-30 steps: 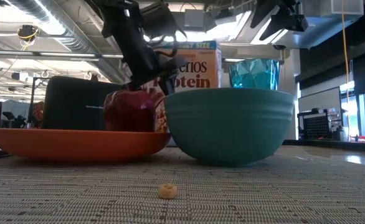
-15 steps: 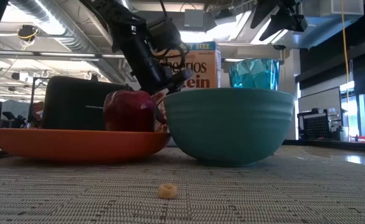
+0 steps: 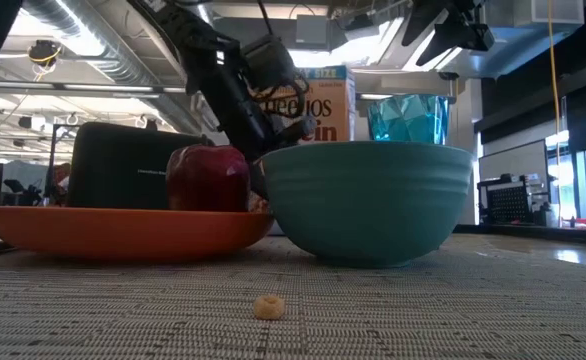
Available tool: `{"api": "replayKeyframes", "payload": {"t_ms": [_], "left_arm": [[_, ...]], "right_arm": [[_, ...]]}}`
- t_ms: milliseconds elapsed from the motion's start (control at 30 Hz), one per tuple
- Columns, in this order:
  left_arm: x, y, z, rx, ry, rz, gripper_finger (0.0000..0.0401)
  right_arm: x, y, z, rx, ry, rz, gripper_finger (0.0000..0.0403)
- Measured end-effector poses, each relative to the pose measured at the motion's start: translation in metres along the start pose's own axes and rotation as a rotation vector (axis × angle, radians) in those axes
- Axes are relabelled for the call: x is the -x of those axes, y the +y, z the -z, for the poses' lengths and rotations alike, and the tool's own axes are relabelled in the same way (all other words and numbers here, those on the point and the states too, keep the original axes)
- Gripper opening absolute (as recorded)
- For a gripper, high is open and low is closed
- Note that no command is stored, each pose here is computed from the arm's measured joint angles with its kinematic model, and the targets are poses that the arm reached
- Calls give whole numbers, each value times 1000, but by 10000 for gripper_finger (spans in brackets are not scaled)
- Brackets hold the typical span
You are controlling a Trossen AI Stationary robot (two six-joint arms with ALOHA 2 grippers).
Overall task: Arrange a breakfast setting
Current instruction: Move the blue cup to the top right of the table
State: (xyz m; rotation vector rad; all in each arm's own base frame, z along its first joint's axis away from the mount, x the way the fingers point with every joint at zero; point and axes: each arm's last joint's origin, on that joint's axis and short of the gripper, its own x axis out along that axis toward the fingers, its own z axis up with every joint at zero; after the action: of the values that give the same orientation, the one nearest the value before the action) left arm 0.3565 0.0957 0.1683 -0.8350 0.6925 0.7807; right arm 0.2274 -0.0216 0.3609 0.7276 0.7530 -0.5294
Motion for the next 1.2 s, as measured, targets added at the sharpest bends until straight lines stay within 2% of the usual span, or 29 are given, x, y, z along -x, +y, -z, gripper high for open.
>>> {"api": "replayKeyframes", "payload": {"t_ms": [267, 633, 800, 1100, 1200], "left_arm": [[-4, -1, 5, -27, 18, -4, 137], [0, -13, 21, -134, 49, 34, 9], [8, -22, 30, -210, 70, 66, 10], [52, -32, 44, -500, 55, 38, 5], [72, -39, 46, -609, 4, 71, 5]], "right_arm": [[0, 0, 0, 1, 4, -2, 182], [0, 0, 0, 31, 8, -6, 182], [3, 0, 0, 41, -7, -22, 182], [18, 0, -2, 39, -52, -110, 182], [22, 1, -3, 38, -58, -148, 182]]}}
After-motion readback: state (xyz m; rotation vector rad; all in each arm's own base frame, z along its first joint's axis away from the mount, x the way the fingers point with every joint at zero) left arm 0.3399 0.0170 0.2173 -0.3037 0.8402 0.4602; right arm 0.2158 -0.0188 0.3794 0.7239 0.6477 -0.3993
